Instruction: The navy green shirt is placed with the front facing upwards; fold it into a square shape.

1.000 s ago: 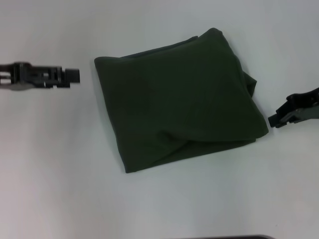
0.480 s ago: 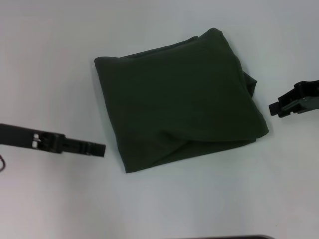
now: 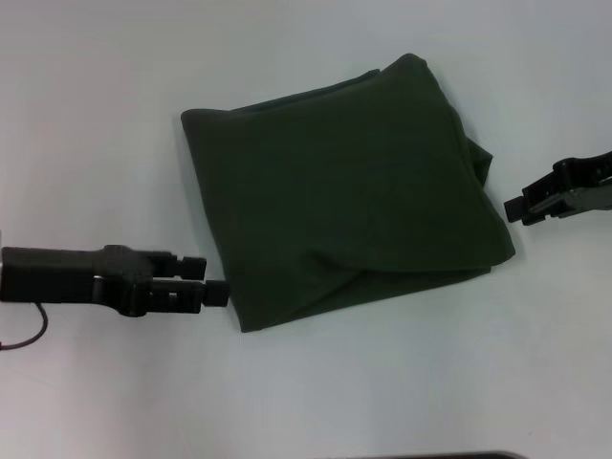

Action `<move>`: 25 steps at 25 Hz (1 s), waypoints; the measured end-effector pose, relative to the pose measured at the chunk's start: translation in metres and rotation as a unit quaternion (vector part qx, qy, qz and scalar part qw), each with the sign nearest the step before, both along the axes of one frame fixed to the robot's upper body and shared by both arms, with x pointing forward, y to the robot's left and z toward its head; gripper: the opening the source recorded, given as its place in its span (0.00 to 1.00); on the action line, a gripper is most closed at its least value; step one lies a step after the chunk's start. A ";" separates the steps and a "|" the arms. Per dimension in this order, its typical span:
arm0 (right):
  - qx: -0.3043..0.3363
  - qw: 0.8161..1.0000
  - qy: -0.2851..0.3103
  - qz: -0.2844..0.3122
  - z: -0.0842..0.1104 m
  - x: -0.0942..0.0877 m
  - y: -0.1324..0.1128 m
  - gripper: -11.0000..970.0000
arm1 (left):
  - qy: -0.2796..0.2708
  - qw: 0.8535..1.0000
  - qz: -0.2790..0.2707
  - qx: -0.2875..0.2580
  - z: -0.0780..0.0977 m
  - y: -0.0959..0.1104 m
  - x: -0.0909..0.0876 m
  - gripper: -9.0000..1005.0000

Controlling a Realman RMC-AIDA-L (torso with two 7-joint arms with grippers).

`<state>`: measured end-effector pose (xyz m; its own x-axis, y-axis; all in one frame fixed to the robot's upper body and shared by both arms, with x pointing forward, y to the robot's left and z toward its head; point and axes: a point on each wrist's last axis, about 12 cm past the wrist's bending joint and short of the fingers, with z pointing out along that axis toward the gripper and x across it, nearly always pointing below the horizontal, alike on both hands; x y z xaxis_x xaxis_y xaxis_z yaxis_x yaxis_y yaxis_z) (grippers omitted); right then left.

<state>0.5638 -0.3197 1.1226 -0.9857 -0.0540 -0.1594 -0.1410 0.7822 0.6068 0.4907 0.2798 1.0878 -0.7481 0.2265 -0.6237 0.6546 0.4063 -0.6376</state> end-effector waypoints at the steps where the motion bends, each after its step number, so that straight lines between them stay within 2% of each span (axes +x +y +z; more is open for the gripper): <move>1: 0.000 1.000 -0.002 -0.001 0.000 0.001 0.000 0.29 | -0.014 1.000 -0.001 -0.009 0.000 0.001 -0.002 0.72; 4: -0.001 1.000 -0.005 -0.007 0.002 0.003 -0.001 0.29 | -0.094 0.994 0.008 -0.047 0.002 0.009 -0.012 0.72; 7: 0.001 1.000 -0.007 -0.013 0.003 0.004 -0.003 0.29 | -0.146 0.988 -0.007 -0.054 -0.010 0.009 -0.021 0.72; 10: 0.006 1.000 -0.010 -0.018 0.004 0.004 -0.004 0.29 | -0.175 0.982 -0.035 -0.064 -0.024 0.002 -0.032 0.72; 15: 0.007 1.000 -0.013 -0.019 0.006 0.006 -0.004 0.29 | -0.218 0.971 -0.049 -0.085 -0.045 -0.007 -0.050 0.72; 20: 0.007 1.000 -0.016 -0.020 0.006 0.007 -0.004 0.29 | -0.246 0.965 -0.044 -0.080 -0.062 -0.018 -0.055 0.71; 25: 0.008 1.000 -0.015 -0.022 0.006 0.006 -0.005 0.29 | -0.274 0.960 -0.038 -0.051 -0.079 -0.028 -0.055 0.71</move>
<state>0.5701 -0.3244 1.1284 -0.9817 -0.0090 -0.1901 -0.1261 0.7788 0.6144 0.4355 0.2513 1.0089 -0.2847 0.1851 -0.9406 0.9283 0.2980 -0.2224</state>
